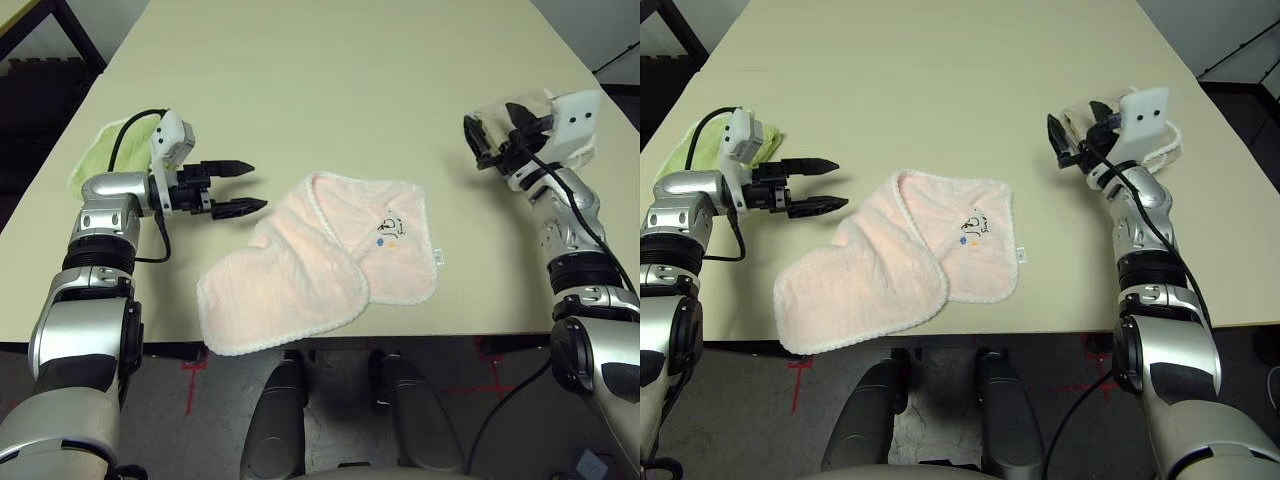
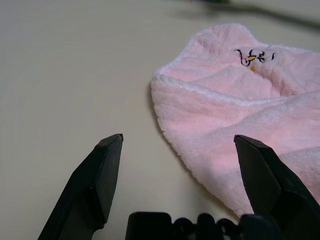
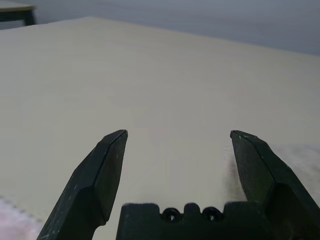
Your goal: Fold the towel and set it aside.
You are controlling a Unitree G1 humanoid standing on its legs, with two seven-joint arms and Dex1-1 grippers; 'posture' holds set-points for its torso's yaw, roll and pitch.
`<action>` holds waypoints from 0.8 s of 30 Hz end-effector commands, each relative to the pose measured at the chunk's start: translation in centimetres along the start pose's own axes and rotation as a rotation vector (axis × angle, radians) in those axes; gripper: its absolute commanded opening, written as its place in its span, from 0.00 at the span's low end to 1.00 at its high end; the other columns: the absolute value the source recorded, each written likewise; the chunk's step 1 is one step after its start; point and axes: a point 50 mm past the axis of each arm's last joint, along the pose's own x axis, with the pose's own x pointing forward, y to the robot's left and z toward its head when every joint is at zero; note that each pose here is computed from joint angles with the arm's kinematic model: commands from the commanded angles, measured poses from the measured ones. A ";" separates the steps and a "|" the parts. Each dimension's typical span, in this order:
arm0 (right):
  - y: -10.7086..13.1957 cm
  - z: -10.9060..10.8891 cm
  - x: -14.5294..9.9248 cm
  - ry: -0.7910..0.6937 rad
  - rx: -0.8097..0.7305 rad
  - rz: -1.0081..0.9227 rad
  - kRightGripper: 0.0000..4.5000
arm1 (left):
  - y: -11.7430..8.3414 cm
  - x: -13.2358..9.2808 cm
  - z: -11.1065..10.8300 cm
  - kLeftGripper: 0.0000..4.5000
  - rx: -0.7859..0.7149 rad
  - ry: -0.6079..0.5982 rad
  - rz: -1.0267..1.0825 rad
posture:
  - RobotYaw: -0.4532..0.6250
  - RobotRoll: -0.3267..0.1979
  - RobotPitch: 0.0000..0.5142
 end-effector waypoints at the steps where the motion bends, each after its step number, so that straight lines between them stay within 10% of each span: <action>1: 0.3 0.7 0.4 0.036 0.029 0.099 0.99 | -0.1 -0.6 0.2 1.00 0.036 -0.018 -0.011 | 0.41 0.62 0.37; 24: 3.7 3.5 2.1 0.659 0.171 0.380 0.99 | -1.7 -0.4 1.3 1.00 0.119 -0.137 -0.122 | 0.42 0.62 0.37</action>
